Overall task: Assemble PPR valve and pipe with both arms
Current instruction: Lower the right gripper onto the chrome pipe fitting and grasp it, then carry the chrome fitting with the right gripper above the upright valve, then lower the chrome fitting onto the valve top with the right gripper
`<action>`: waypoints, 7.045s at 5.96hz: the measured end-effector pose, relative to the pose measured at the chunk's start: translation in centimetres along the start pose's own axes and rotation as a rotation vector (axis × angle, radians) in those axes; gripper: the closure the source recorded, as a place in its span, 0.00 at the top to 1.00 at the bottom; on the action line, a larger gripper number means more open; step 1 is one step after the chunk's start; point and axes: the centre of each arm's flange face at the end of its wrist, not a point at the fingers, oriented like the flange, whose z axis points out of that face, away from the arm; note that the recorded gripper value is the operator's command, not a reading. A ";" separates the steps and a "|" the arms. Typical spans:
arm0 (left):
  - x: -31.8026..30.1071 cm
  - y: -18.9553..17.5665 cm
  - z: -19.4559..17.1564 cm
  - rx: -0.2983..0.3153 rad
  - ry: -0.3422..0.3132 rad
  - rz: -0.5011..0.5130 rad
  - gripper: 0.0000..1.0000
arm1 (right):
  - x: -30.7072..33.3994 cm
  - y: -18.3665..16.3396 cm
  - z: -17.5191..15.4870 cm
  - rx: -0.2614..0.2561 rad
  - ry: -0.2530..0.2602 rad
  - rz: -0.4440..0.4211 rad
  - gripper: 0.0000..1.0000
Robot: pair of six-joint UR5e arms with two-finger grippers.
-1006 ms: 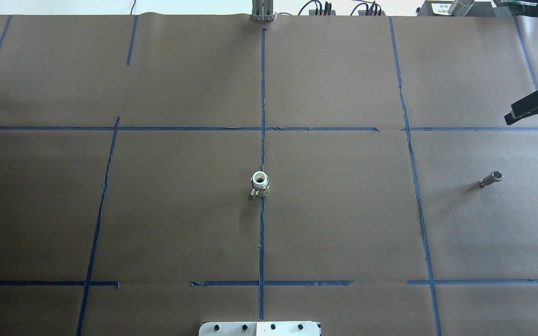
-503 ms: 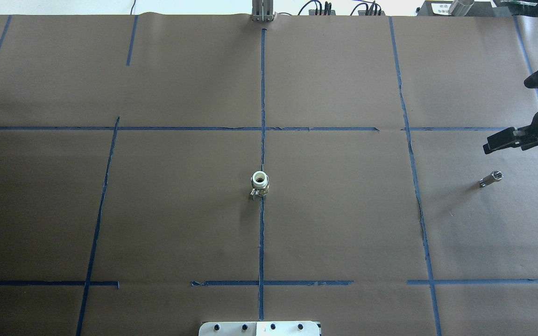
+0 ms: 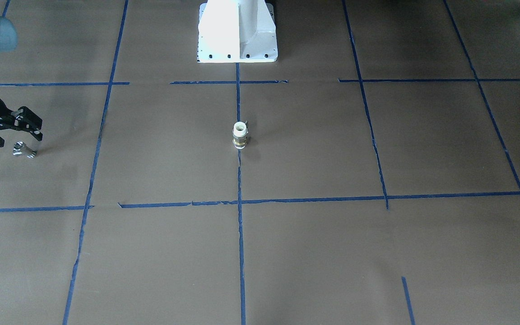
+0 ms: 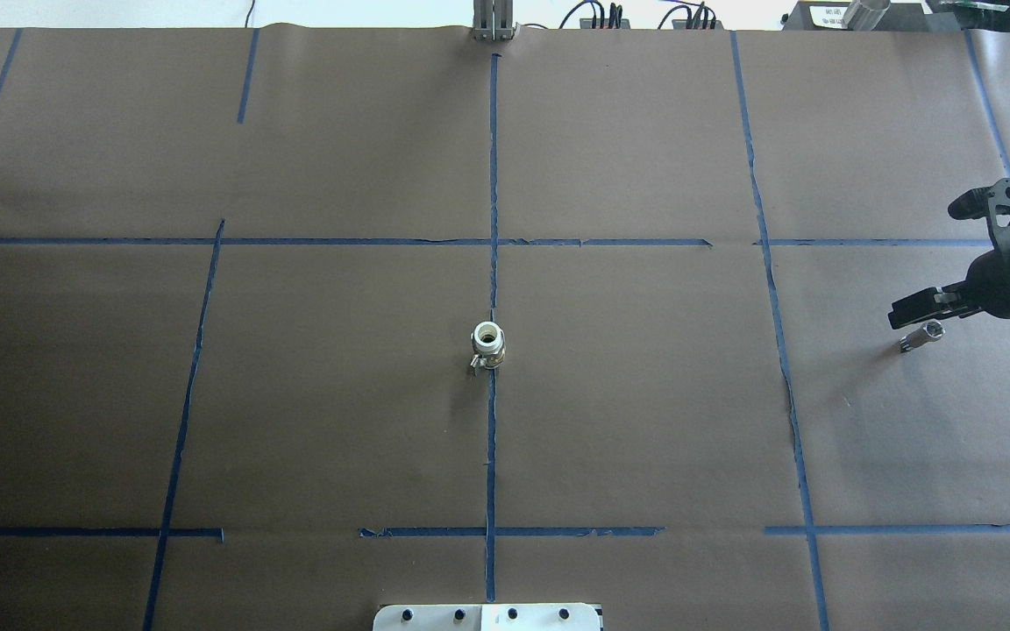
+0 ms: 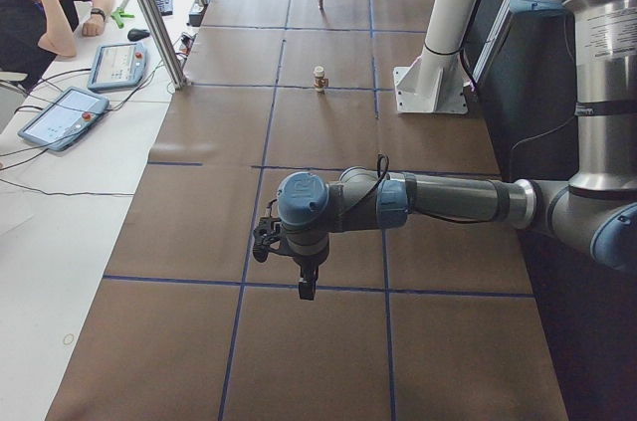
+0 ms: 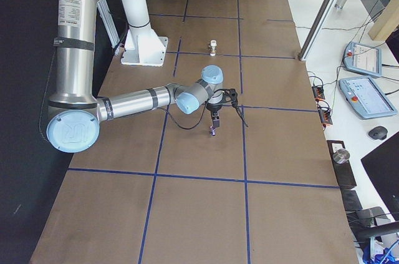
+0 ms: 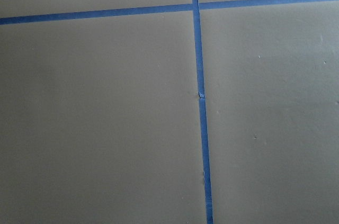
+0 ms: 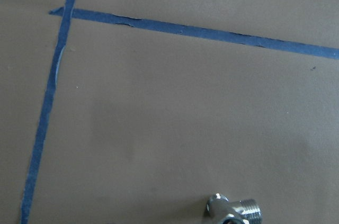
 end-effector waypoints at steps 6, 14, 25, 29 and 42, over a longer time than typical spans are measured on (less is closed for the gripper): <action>0.0 0.1 0.0 0.001 0.000 0.000 1.00 | 2.2 0.5 2.5 -0.042 0.032 -0.054 0.25; 0.1 0.0 -0.1 0.001 0.000 -0.001 1.00 | -9.0 -4.7 -7.9 0.015 -0.012 -0.018 0.00; 0.5 -0.6 -0.6 0.013 -0.002 -0.004 1.00 | -54.9 -12.7 -9.0 0.011 -0.017 0.440 0.00; 0.5 -0.6 -0.6 0.013 -0.002 -0.018 1.00 | -55.6 -11.1 -7.2 -0.030 0.060 0.449 0.00; 0.5 -0.6 -0.5 0.013 -0.002 -0.019 1.00 | -56.3 -8.9 -5.1 -0.048 0.107 0.428 0.00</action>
